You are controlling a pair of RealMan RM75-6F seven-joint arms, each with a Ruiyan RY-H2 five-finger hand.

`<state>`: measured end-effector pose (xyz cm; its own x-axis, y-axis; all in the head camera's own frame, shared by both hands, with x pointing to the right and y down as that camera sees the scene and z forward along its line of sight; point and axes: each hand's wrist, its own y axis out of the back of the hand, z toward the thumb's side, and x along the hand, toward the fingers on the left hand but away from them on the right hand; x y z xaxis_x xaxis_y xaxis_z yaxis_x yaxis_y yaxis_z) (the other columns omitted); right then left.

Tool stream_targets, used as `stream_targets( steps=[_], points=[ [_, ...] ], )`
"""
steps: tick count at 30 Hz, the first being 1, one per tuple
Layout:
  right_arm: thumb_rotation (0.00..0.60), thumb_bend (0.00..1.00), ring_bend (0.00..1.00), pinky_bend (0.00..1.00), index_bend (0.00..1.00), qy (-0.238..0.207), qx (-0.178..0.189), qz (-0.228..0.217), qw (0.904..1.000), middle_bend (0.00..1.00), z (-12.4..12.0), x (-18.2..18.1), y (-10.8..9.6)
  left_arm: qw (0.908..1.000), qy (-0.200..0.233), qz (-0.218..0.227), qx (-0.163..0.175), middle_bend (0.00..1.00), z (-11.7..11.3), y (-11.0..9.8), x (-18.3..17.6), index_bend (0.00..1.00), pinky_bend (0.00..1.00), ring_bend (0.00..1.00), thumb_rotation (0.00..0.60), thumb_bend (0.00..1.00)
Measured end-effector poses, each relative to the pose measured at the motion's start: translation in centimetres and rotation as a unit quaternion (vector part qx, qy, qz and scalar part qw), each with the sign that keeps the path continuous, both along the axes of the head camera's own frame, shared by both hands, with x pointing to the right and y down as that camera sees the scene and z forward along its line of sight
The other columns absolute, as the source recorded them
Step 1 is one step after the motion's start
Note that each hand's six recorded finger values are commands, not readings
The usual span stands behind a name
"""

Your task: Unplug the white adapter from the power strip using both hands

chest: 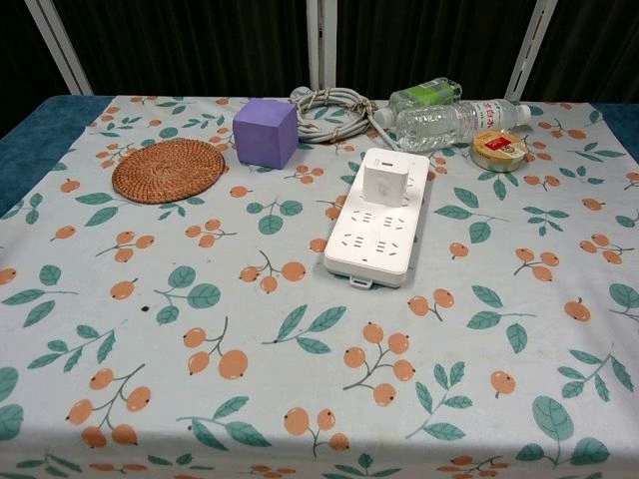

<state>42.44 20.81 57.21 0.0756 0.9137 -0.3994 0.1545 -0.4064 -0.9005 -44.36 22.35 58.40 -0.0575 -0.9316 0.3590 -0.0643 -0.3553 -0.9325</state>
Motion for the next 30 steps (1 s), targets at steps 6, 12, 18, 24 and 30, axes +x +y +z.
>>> stream_targets(
  steps=[6, 12, 18, 24, 30],
  points=[
    [0.600, 0.21, 0.00, 0.00, 0.00, 0.000, -0.001, -0.005, 1.0000, 0.09, 0.0, -0.2, -0.2, 1.0000, 0.000, -0.001, -0.006, 0.13, 0.2, -0.1, 0.1, 0.12, 0.00, 0.06, 0.600, 0.22],
    [0.600, 0.21, 0.00, 0.01, 0.00, -0.012, -0.014, -0.019, 0.9997, 0.10, 0.1, -0.8, -0.9, 0.9997, 0.011, 0.023, -0.001, 0.13, 0.1, -0.7, 1.4, 0.12, 0.00, 0.06, 0.600, 0.22],
    [0.600, 0.21, 0.00, 0.08, 0.00, -0.030, -0.042, -0.071, 0.9961, 0.13, 0.5, -3.8, -4.0, 0.9919, 0.049, 0.117, -0.003, 0.13, 0.7, -2.6, 6.3, 0.12, 0.00, 0.06, 0.600, 0.22],
    [0.600, 0.21, 0.00, 0.13, 0.00, -0.035, -0.077, -0.135, 0.9873, 0.14, 1.7, -8.7, -8.3, 0.9659, 0.096, 0.239, -0.028, 0.14, 2.6, -4.5, 13.5, 0.14, 0.00, 0.06, 0.600, 0.23],
    [0.600, 0.21, 0.00, 0.15, 0.00, -0.019, -0.103, -0.191, 0.9760, 0.14, 3.0, -14.2, -12.1, 0.9258, 0.127, 0.350, -0.064, 0.14, 5.1, -5.7, 21.6, 0.14, 0.01, 0.06, 0.600, 0.25]
  ],
)
